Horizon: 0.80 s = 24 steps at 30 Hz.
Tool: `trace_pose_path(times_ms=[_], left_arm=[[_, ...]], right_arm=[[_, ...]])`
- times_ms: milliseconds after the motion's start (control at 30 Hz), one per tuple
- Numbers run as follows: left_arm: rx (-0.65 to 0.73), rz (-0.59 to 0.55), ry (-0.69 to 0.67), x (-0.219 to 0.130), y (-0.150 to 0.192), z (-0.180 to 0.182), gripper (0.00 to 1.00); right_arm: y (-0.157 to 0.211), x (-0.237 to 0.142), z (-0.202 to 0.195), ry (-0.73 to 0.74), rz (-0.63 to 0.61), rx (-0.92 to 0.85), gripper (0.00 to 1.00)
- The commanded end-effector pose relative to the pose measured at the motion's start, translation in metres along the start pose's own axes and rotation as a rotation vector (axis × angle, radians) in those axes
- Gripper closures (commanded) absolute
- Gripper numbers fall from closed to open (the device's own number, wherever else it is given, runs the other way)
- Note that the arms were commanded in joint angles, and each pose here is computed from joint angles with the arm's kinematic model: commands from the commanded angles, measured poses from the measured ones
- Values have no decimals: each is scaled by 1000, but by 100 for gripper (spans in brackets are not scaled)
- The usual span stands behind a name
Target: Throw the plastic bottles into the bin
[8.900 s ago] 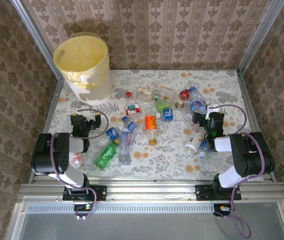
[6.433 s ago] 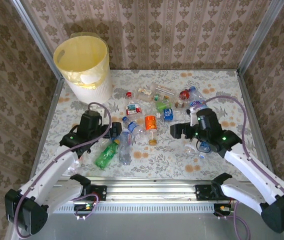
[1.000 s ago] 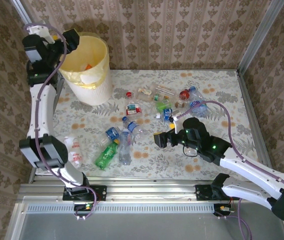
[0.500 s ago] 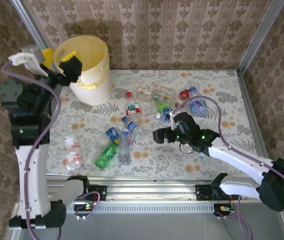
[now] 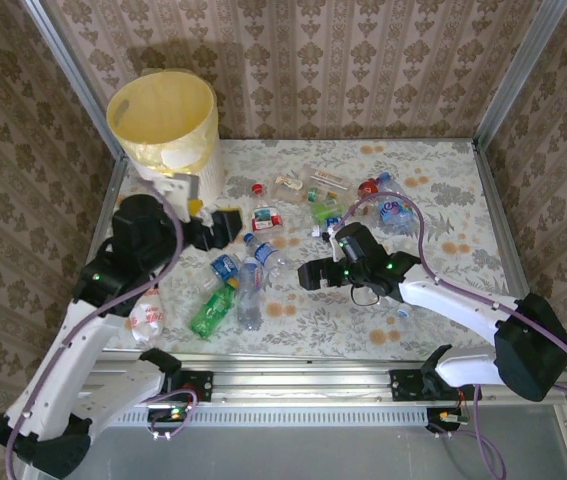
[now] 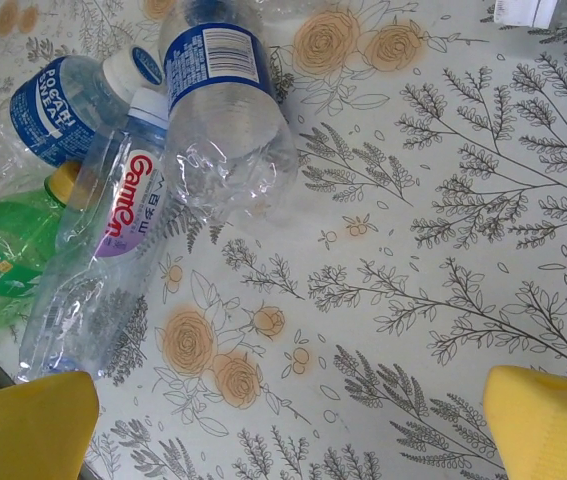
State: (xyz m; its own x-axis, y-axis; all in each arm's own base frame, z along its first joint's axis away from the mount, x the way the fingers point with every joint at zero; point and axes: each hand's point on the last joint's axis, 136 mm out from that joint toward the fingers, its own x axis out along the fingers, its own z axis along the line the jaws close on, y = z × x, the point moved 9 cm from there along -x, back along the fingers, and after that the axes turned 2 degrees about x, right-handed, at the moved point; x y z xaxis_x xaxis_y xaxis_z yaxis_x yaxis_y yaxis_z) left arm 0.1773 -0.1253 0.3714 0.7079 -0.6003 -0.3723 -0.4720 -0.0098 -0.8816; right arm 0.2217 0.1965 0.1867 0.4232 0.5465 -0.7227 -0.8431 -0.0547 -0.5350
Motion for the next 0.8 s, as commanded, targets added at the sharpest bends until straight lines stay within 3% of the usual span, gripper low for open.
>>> trace_pose_path(times_ms=[0,300,767], left_arm=[[-2,190,-120,10,39,5,0],[-119,506,-121,41,114,-3,1],[-147,783,-176,68,196,-4,7]], right_arm=[[-2,-11,3,-29,-35,-12,0],[0,-35,1,-2,-101,-28,0],[0,-43,2,-1,-120,-20,0]])
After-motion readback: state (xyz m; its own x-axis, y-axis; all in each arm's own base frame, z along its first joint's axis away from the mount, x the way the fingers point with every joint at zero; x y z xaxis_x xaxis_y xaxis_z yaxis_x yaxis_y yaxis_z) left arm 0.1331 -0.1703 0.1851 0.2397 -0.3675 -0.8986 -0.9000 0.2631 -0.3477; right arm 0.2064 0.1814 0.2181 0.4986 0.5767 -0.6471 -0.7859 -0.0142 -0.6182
